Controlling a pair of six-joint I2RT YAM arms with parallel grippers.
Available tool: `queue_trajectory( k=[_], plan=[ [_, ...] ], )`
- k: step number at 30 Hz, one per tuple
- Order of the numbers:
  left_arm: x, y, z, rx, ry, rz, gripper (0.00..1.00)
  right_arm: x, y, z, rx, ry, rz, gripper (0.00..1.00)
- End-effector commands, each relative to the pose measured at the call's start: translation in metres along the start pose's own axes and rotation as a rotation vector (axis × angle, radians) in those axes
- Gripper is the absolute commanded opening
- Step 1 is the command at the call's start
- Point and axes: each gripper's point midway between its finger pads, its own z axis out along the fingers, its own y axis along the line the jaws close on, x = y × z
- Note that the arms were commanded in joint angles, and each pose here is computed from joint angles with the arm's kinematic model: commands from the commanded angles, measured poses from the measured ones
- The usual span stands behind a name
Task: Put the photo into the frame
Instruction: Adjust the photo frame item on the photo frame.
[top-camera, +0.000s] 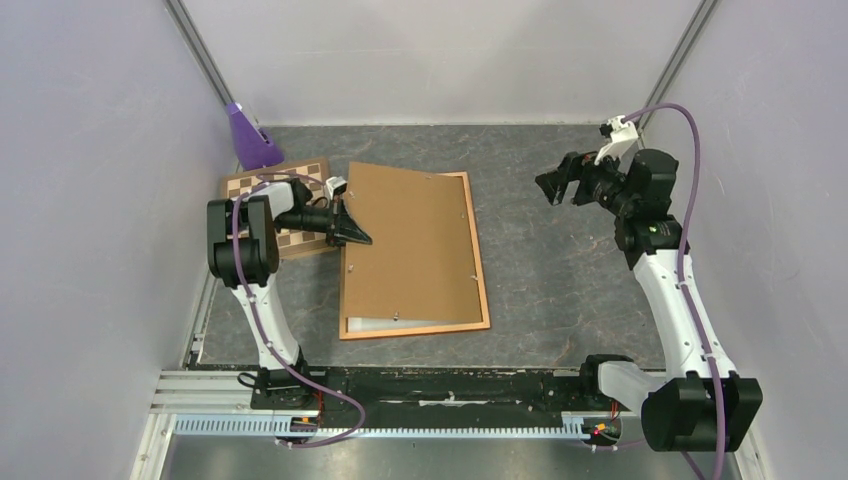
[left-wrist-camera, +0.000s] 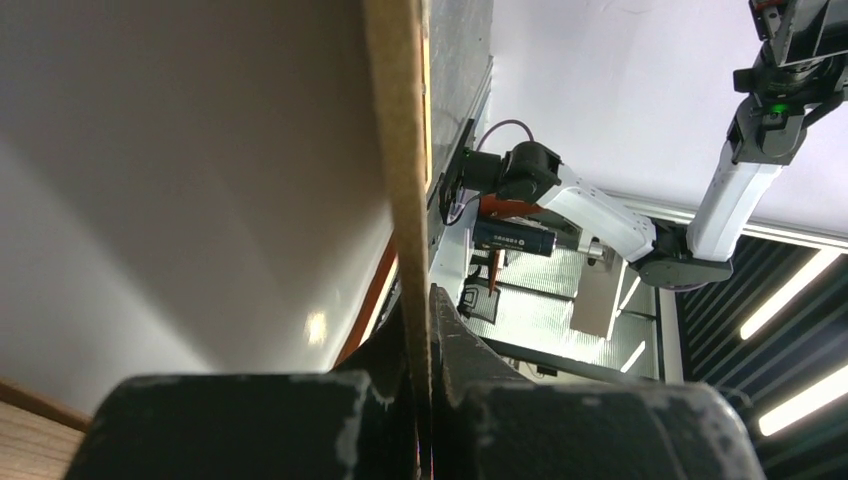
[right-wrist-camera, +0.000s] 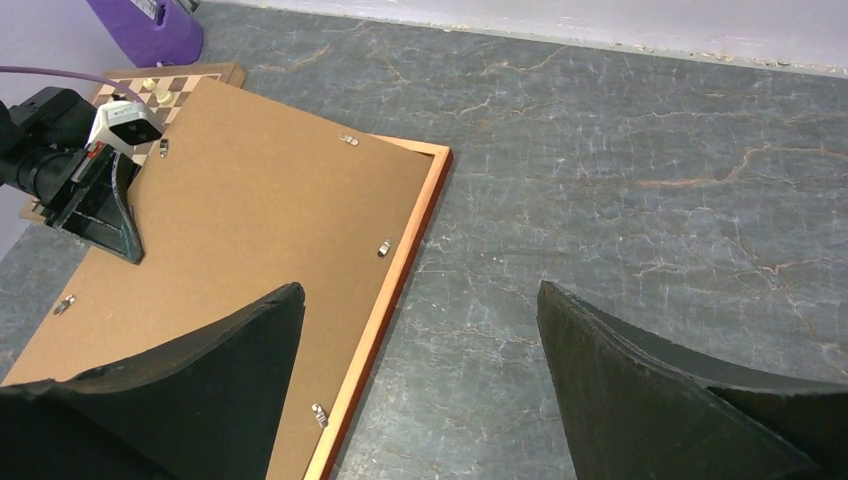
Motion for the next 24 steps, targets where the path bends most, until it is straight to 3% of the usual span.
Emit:
queue_trajectory(
  k=[1, 14, 24],
  plan=[
    [0.0, -0.013, 0.006, 0.078, 0.01, 0.073, 0.02, -0.011, 0.0, -0.002, 0.011, -0.054, -0.038, 0.9],
    [0.009, -0.031, 0.005, 0.209, 0.056, 0.086, 0.02, 0.017, 0.002, 0.009, 0.005, 0.001, -0.053, 0.89],
    [0.008, -0.024, 0.009, 0.226, 0.048, 0.05, 0.02, 0.017, 0.003, 0.007, 0.011, -0.003, -0.054, 0.89]
  ],
)
